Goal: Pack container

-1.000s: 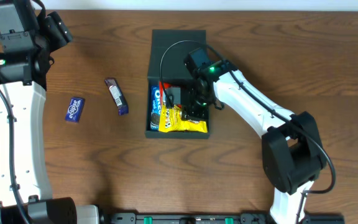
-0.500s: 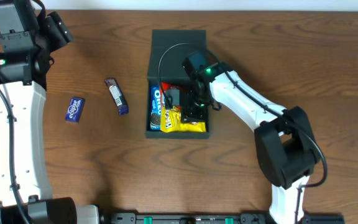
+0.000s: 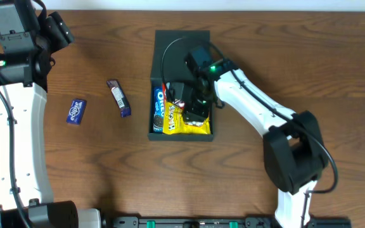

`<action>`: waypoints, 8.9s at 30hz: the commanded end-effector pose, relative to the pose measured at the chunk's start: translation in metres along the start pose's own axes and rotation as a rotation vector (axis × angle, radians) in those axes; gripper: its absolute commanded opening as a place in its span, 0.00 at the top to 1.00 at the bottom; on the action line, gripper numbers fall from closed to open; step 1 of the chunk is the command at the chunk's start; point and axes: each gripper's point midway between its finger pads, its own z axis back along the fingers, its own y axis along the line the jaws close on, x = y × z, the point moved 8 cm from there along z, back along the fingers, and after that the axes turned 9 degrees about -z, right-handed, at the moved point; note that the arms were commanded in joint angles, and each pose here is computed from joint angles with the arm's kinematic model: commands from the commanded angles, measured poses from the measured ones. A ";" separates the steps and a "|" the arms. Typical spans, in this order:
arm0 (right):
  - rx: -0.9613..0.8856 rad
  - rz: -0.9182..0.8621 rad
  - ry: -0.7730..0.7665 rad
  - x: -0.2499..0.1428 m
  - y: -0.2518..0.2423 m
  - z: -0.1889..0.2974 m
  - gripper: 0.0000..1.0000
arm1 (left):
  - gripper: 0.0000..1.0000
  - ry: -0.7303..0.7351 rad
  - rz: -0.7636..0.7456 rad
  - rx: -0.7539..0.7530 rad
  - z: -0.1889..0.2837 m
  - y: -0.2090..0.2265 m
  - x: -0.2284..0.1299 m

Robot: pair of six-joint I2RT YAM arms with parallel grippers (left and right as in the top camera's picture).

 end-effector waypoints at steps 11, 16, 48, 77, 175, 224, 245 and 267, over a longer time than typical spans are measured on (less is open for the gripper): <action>0.036 0.031 -0.136 0.022 0.013 0.028 0.99 | 0.17 -0.024 -0.016 -0.008 0.007 0.000 0.006; 0.113 0.015 -0.137 0.021 0.014 0.012 0.99 | 0.17 -0.024 -0.017 -0.008 0.007 0.000 0.006; 0.184 -0.007 -0.100 0.024 0.016 -0.014 0.99 | 0.17 -0.006 -0.025 -0.006 0.001 0.000 0.004; -0.231 -0.372 -0.633 0.013 -0.106 0.159 0.01 | 0.19 0.701 -0.177 -0.158 -0.130 -0.075 -0.150; -0.324 -0.481 -0.622 -0.028 -0.138 0.177 0.01 | 0.41 0.583 -0.414 -0.237 -0.026 -0.169 -0.182; -0.330 -0.474 -0.631 -0.027 -0.139 0.178 0.01 | 0.22 0.659 -0.432 -0.033 -0.148 0.041 -0.248; -0.349 -0.482 -0.622 -0.028 -0.141 0.178 0.01 | 0.77 0.664 -0.290 -0.034 -0.153 0.049 -0.251; -0.512 -0.755 -0.614 -0.072 -0.173 0.197 0.01 | 0.94 0.464 -0.198 -0.373 -0.087 -0.145 -0.149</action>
